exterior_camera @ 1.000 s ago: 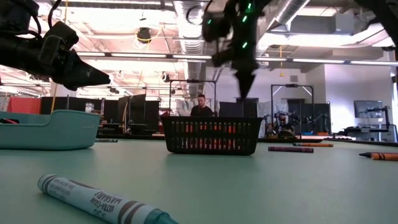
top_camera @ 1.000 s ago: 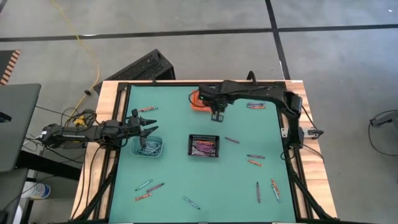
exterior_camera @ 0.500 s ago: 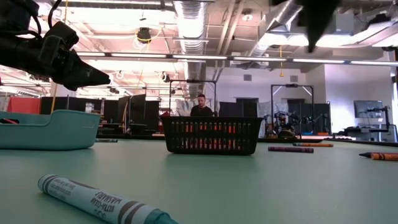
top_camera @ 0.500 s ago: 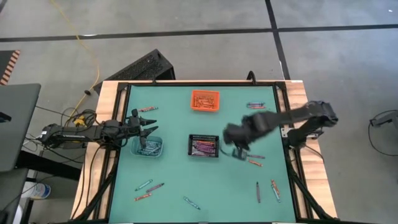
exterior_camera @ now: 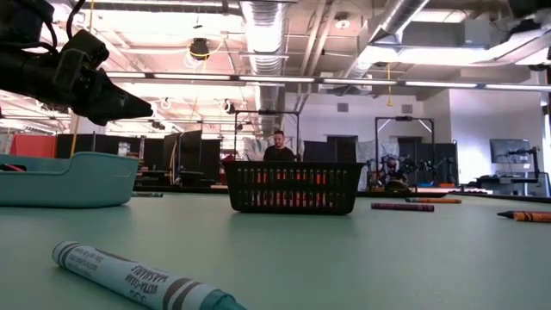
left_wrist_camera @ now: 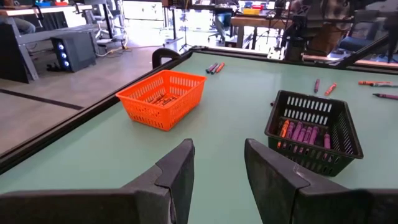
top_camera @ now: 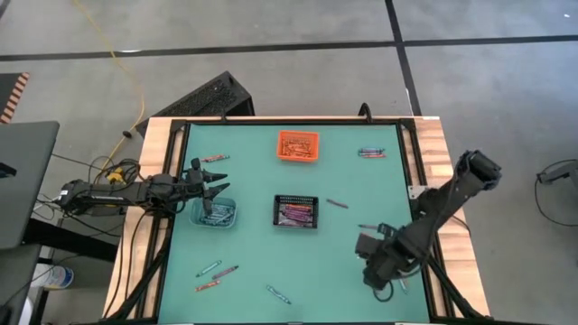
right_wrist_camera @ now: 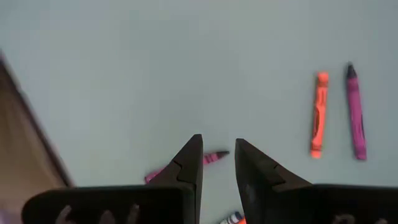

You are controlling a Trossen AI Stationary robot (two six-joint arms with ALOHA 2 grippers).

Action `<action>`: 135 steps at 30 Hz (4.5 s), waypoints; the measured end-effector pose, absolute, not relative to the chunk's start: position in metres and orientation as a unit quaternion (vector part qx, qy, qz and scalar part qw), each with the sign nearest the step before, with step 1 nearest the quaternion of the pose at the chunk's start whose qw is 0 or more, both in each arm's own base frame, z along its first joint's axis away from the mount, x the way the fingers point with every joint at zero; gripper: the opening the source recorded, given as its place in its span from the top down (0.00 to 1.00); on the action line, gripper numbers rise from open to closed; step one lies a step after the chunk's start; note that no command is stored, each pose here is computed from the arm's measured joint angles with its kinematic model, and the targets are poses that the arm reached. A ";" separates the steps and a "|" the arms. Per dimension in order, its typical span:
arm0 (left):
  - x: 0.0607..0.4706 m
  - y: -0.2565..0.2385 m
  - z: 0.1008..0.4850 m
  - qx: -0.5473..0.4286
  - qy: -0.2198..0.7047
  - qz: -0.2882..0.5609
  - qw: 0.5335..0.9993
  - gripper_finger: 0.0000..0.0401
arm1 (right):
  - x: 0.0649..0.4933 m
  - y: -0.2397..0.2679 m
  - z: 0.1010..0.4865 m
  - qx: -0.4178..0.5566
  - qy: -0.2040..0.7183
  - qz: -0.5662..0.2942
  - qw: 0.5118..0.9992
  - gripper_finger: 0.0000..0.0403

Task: Sort crayons
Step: Put the violet crayon into the black bin

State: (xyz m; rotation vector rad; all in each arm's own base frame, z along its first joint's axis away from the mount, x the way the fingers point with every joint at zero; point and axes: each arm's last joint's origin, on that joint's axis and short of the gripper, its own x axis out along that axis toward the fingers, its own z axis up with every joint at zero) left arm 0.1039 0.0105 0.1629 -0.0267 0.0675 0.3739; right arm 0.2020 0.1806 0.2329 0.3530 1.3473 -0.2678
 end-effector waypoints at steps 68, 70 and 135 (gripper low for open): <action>0.104 0.011 0.163 -0.013 0.034 0.186 0.982 0.68 | 0.162 0.082 0.142 0.034 0.639 -0.081 0.764 0.80; 0.104 0.011 0.163 -0.013 0.034 0.186 0.982 0.68 | 0.162 0.082 0.142 0.040 0.641 -0.077 0.762 0.82; 0.104 0.011 0.163 -0.013 0.034 0.186 0.982 0.68 | 0.378 0.011 0.236 -0.060 0.377 0.134 0.914 0.99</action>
